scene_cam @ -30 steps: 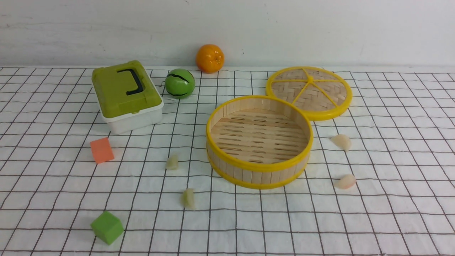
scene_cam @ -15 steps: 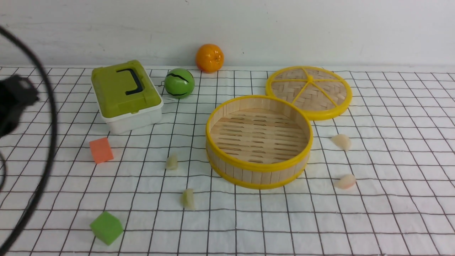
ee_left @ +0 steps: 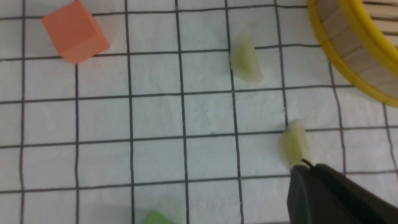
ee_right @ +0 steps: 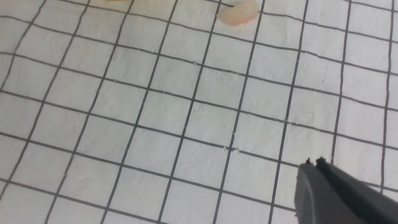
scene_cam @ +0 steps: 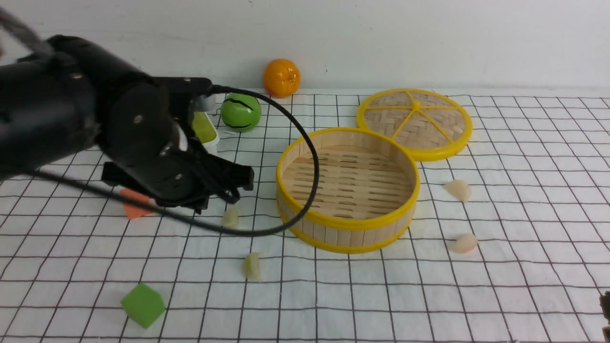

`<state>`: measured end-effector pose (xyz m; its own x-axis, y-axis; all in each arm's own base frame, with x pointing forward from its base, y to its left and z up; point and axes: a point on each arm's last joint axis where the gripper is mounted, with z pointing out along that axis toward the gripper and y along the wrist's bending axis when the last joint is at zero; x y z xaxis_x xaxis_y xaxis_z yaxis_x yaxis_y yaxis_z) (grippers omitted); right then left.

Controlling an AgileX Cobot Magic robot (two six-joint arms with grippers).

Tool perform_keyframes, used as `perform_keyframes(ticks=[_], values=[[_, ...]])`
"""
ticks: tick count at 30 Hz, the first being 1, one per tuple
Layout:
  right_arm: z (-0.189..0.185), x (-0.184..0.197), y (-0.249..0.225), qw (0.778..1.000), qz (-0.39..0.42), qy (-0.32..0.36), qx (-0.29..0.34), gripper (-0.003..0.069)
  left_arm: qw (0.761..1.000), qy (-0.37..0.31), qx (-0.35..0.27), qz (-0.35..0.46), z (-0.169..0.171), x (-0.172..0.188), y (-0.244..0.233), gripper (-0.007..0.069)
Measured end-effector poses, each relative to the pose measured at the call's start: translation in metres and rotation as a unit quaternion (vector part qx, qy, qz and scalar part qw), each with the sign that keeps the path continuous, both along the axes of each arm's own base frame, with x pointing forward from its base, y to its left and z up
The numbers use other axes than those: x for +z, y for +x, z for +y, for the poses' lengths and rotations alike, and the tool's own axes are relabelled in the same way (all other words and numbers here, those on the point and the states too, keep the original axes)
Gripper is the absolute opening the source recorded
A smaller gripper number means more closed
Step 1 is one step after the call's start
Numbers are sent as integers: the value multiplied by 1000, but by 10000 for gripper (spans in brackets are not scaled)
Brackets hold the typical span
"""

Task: Put the dumplings into the steamer on the table with the white tablecloth.
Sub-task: 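Reach for and grasp a dumpling on the table with the left gripper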

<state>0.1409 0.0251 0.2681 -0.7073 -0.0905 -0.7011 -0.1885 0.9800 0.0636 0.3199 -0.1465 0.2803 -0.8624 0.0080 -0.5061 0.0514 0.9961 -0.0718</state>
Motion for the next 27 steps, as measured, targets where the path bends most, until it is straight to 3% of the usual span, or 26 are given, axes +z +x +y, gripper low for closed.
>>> perform_keyframes(ticks=[6, 9, 14, 15, 21, 27], values=[[1, -11, 0, 1000, -4, 19, -9, -4, 999, -25, 32, 33, -8, -22, 55, 9], [2, -15, 0, 999, -6, 35, -16, -4, 998, -26, 44, 47, -7, -35, 75, 107], [3, -15, 0, 999, -11, 46, -20, -4, 996, -10, 44, 71, -8, -64, 95, 340], [3, -15, 0, 999, -11, 47, -21, -4, 996, -6, 44, 74, -8, -70, 97, 354], [3, -15, 0, 999, -11, 47, -21, -1, 995, 14, 57, 77, -6, -90, 104, 367], [3, -15, 0, 999, -13, 48, -21, 3, 995, 8, 57, 81, -9, -106, 109, 272]])
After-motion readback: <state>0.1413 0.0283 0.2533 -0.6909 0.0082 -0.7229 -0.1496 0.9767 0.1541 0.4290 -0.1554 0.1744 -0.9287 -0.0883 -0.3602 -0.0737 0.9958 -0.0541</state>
